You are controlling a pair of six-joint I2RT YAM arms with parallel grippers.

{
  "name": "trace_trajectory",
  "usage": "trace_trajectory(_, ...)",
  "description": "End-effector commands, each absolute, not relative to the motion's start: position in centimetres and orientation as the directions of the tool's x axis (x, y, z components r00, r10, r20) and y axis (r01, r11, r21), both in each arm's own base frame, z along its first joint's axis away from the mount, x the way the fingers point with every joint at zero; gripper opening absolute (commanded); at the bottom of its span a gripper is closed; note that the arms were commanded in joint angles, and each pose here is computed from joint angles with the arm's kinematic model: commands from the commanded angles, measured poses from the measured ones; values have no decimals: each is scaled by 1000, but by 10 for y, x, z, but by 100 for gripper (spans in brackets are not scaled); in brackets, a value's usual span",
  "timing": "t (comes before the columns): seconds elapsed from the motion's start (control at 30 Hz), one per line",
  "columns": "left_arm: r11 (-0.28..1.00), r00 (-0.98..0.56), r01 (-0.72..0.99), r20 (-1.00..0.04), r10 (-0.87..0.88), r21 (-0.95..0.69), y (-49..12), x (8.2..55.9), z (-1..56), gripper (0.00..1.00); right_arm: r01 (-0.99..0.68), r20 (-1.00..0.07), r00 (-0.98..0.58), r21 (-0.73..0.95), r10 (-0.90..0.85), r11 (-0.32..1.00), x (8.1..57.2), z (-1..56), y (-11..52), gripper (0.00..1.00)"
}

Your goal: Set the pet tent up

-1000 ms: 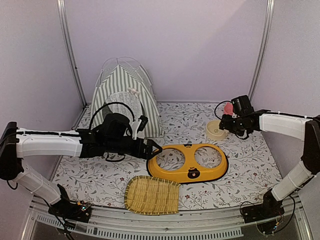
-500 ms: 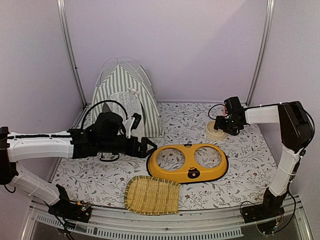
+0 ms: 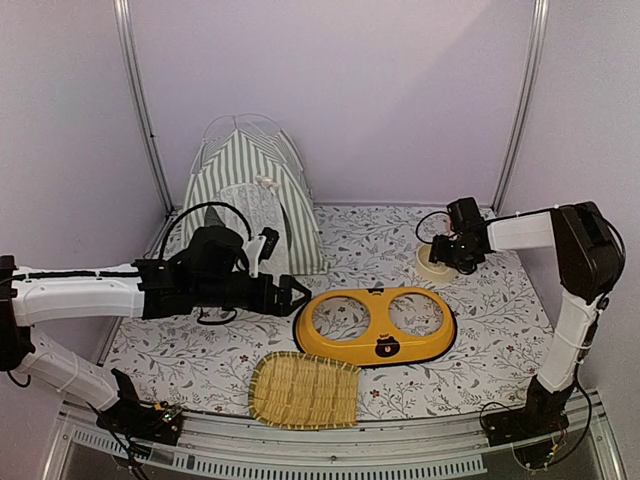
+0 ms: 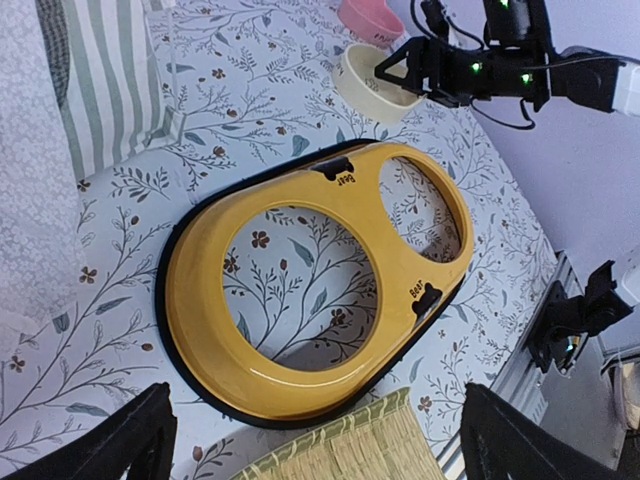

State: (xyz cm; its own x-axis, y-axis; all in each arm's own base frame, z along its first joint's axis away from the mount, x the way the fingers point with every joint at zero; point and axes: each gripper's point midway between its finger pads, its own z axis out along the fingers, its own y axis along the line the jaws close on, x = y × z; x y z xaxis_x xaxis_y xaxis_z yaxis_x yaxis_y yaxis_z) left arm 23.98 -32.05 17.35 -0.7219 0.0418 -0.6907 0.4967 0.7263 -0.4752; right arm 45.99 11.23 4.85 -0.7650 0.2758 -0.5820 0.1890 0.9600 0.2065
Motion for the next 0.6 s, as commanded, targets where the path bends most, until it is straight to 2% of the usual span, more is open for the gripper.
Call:
trace_trajectory(0.0, 734, -728, 483, -684, 35, -477, -318, 242, 169, 99, 241, -582, -769, 122, 266, 963, 441, 60, 90, 94)
trace_trajectory(0.2, 732, -726, 482, -687, 26, -481, -319, 244, 172, 99, 272, -616, -733, 125, 290, 954, 437, 80, 74, 96)
trace_trajectory(0.47, 732, -730, 480, -683, 27, -483, -318, 242, 170, 99, 315, -565, -756, 130, 331, 940, 439, 53, 53, 95)
trace_trajectory(0.57, 730, -727, 482, -686, 25, -484, -319, 243, 172, 99, 297, -529, -786, 131, 320, 946, 443, 36, 59, 91)
